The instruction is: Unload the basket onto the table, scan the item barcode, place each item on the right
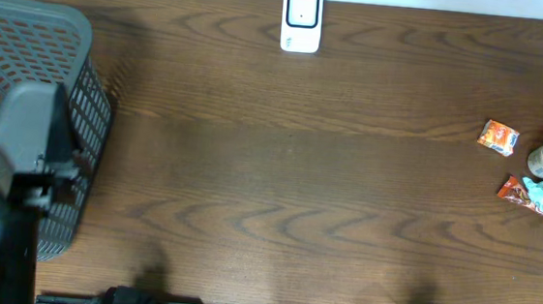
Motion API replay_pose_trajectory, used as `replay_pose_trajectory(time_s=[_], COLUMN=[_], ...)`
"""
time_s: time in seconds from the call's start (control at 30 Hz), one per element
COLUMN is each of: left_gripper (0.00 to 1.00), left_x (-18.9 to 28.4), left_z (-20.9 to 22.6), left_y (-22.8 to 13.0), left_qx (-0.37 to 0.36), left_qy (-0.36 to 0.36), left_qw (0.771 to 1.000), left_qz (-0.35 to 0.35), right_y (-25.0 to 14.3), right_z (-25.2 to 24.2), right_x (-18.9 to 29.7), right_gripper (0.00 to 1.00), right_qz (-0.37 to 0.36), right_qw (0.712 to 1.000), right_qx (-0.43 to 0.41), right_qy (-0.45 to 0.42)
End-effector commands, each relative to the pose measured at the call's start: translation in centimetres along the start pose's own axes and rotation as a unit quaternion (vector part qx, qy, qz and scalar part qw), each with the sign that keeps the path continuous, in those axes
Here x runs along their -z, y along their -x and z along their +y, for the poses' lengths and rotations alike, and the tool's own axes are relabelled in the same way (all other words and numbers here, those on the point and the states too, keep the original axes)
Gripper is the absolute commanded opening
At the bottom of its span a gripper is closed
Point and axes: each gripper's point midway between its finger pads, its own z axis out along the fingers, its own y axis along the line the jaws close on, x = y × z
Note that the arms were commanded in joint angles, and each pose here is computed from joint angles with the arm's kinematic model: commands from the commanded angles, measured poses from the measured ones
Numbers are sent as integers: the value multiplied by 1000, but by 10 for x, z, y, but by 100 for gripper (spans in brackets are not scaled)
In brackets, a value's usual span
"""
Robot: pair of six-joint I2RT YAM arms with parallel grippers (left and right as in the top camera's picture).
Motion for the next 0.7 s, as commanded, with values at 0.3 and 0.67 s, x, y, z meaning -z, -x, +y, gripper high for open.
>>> replay_pose_trajectory(time_s=[0.3,0.67], left_gripper=[82,82], left_x=[70,71], left_z=[14,6], left_y=[35,36], left_qx=[-31,-34], left_qy=[56,35], left_qw=[992,992], left_qz=[-108,-112], right_y=[37,31], right_z=[56,78], right_x=[33,74], right_gripper=[99,99], right_qz=[-75,-91], right_qw=[992,987], right_qx=[23,22], right_qy=[103,131])
